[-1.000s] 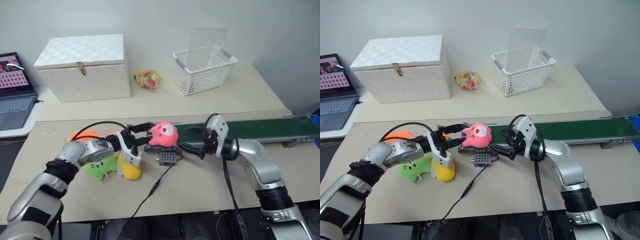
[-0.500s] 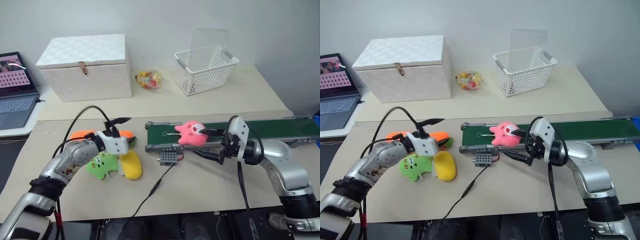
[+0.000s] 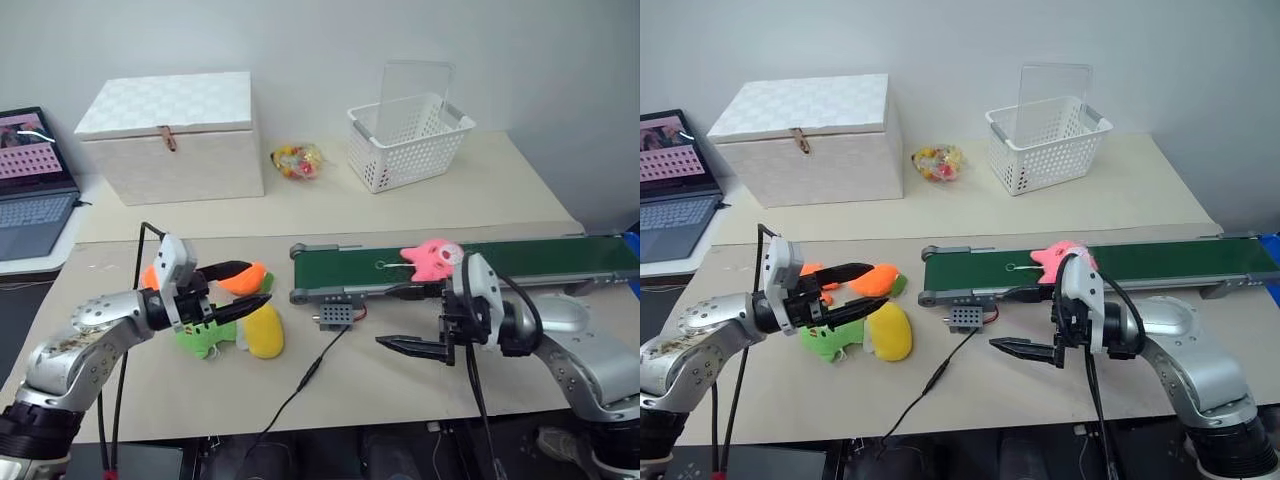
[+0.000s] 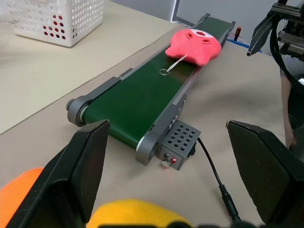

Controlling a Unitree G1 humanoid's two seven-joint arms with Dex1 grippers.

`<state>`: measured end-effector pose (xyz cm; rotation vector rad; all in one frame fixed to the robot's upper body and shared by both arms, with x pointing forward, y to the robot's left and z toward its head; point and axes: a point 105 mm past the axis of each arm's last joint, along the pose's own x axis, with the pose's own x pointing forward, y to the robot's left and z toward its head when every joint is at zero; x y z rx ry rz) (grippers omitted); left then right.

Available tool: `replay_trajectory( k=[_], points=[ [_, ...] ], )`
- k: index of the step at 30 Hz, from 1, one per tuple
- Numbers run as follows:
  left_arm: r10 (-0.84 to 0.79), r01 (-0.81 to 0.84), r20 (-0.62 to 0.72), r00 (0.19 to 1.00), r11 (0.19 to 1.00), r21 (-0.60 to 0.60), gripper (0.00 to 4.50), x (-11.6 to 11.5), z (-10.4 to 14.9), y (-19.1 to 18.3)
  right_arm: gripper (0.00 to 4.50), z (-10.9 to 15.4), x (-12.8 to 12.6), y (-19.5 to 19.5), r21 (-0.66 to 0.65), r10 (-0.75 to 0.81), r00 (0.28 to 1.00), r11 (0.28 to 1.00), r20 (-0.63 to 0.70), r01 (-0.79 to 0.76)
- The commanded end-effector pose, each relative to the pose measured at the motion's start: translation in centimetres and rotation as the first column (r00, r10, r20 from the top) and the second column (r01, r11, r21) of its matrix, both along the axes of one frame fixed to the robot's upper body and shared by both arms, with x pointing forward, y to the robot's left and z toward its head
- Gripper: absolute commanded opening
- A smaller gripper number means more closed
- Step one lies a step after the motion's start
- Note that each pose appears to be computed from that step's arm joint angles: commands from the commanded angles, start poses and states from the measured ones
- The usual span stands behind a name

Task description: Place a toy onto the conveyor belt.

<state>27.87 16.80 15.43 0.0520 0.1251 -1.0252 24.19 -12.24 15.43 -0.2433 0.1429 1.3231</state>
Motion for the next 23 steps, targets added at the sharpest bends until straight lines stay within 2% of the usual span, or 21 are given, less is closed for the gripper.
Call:
replay_trajectory(
  k=[1,23],
  points=[
    [-0.015,0.014,0.071,0.997,1.000,0.007,4.20,0.0,1.8,-0.4,4.50,0.3,-0.9,0.4,-0.003,0.048,0.999,0.999,-0.005,-0.048],
    [0.014,-0.012,0.102,0.995,1.000,-0.018,4.20,1.1,2.3,-0.8,4.50,-0.6,-1.0,-0.6,-0.030,0.017,0.999,0.999,-0.034,-0.018]
  ],
)
